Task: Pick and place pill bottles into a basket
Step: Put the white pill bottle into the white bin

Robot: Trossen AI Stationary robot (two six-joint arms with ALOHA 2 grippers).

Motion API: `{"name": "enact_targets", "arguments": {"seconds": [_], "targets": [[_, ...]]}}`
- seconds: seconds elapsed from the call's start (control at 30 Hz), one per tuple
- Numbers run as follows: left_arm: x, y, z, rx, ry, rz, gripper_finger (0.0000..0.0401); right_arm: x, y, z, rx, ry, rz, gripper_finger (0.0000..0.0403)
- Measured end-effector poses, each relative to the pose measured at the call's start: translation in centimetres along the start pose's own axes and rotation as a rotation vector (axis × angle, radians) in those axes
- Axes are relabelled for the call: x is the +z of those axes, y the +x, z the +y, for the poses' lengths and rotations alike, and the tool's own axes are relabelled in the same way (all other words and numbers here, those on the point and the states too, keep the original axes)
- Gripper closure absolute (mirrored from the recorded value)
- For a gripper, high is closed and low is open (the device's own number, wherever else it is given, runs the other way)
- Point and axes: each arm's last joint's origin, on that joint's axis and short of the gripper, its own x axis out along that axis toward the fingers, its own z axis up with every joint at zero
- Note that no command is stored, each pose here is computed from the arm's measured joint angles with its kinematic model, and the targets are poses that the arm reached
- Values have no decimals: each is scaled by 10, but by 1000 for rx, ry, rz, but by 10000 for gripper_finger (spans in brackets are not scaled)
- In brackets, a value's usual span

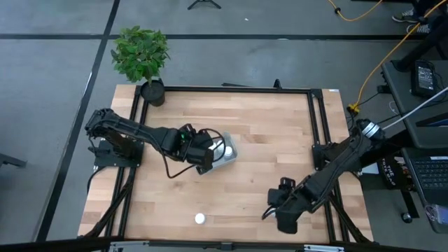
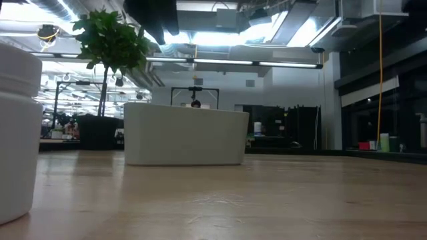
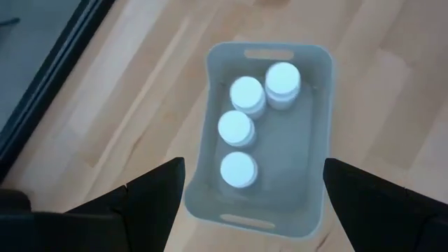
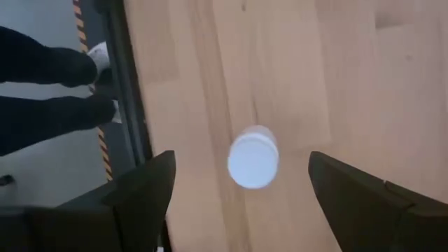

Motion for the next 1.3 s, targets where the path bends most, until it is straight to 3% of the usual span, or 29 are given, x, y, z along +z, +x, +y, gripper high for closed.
{"name": "enact_targets", "arguments": {"seconds": [0.17,0.3,0.73,0.97,1.17,1.3], "targets": [[-10,-9,-12,3,51,-42,70,5,26,11,-67,1,45,75],[-19,-17,-21,-19,89,-51,70,2,47,10,-144,68,97,75],[-41,-35,-40,-58,180,-93,70,-4,56,2,-216,208,115,75],[-43,-37,-42,-69,180,-89,70,-13,77,0,-148,258,96,75],[-43,-37,-42,-70,180,-89,70,-24,93,-13,-161,275,123,77],[-43,-37,-42,-69,173,-89,70,-26,95,-15,-165,262,131,110]]}}
